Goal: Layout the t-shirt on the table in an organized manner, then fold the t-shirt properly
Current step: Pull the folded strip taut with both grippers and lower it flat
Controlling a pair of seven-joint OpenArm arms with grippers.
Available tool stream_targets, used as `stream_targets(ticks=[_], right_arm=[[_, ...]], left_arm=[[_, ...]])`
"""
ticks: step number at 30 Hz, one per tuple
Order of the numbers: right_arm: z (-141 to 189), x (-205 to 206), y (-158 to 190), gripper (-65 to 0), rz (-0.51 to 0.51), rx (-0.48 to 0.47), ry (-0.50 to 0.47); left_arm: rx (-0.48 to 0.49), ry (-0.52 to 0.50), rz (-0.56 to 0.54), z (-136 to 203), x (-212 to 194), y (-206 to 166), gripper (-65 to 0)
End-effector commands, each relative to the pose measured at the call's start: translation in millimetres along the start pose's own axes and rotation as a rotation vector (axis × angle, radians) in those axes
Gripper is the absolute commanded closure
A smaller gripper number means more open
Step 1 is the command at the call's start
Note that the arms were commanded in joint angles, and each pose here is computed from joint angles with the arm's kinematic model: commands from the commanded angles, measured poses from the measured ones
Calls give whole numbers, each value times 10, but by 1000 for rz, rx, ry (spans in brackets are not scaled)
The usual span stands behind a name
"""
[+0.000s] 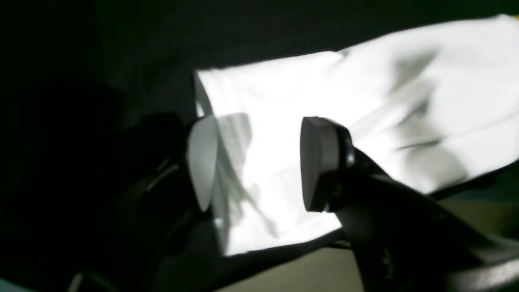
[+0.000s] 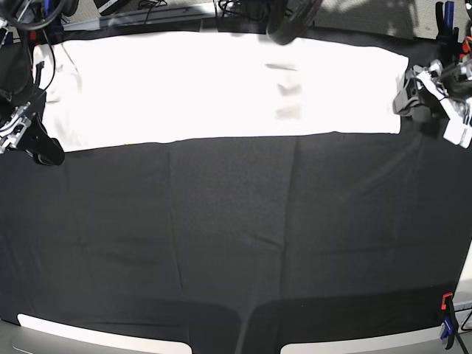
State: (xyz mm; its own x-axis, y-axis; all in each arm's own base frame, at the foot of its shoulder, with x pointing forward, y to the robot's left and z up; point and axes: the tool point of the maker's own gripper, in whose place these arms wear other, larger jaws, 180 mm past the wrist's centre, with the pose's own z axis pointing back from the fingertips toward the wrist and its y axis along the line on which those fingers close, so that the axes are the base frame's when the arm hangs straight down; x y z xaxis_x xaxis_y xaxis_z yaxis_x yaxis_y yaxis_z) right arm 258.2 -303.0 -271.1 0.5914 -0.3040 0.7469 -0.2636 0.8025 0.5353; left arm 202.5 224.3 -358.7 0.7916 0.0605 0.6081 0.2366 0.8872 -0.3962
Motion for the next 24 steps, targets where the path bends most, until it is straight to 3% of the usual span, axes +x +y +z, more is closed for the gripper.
stream_targets(ticks=[1,8,15,24], right_arm=[[44,188,64,-216,37,23,-40],[43,159,62,-216,37,22,-25],[43,105,60,-216,38,21,5],[43,105,65,-216,37,24,5]], left_arm=[[-22,-29,11,35,77,10,-307],[-94,-4,159,-61,-122,196,-307],[-104,20,231,-193,-168,443,-307],[-203,65,320,-185,-404,358,-307]])
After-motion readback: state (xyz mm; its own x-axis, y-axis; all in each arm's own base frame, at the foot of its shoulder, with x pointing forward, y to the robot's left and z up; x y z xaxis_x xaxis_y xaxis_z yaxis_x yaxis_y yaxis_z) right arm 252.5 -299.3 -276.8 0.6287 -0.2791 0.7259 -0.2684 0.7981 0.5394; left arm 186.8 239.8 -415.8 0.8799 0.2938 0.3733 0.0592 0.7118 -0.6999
